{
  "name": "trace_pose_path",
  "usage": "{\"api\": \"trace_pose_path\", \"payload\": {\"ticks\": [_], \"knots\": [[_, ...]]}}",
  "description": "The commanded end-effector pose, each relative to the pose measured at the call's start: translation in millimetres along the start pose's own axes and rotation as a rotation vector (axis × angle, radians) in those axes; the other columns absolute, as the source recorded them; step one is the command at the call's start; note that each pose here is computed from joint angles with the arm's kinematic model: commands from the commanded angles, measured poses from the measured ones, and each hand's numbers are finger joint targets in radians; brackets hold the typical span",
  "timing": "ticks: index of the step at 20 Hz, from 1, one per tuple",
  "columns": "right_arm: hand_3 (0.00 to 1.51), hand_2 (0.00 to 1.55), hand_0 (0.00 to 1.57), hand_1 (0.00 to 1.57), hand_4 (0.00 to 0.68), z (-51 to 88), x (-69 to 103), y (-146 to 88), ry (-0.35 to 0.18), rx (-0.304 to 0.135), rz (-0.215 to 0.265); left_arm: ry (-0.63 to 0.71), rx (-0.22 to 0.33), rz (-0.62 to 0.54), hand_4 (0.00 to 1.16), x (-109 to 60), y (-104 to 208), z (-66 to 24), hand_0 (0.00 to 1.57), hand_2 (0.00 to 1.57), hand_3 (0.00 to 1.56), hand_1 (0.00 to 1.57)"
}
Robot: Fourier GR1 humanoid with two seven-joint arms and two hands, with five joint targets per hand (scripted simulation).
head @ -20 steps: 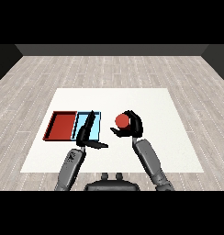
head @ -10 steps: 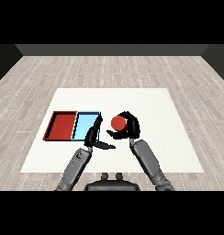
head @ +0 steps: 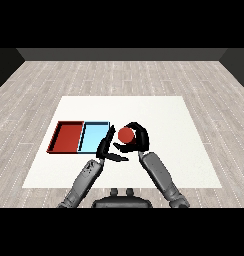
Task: Pick the red can and put it in the red box
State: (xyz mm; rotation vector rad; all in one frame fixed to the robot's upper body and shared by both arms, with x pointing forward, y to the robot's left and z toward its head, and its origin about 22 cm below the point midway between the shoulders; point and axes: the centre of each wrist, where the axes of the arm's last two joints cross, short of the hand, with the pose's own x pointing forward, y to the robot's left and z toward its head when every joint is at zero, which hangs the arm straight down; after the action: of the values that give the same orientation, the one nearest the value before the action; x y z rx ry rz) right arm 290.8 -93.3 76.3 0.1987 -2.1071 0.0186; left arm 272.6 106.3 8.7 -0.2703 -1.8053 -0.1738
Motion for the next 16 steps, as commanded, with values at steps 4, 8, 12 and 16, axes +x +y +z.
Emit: {"api": "trace_pose_path", "payload": {"ticks": [4,8,12,16], "knots": [[1.39,1.44,1.47,1.47,0.676,9.5,6.6,10,-0.021,0.014,-0.016,0.013,0.006,0.019,0.0,0.4,-11,10.1,0.0,0.0,0.0,0.0],[1.4,1.43,1.44,1.44,0.658,17.8,-13.3,16,-0.007,0.031,-0.054,0.026,-0.022,0.052,0.0,-4.8,-19,1.5,0.0,0.0,0.0,0.0],[1.4,1.44,1.5,1.5,0.64,1.7,12.3,31,0.0,0.031,-0.116,0.008,-0.055,0.061,0.0,-10.2,-19,2.2,0.0,0.0,0.0,0.0],[1.42,1.45,1.51,1.51,0.652,11.2,-2.6,19,-0.003,0.03,-0.128,0.026,-0.028,0.068,0.0,-12.0,-10,4.8,0.0,0.0,0.0,0.0]]}}
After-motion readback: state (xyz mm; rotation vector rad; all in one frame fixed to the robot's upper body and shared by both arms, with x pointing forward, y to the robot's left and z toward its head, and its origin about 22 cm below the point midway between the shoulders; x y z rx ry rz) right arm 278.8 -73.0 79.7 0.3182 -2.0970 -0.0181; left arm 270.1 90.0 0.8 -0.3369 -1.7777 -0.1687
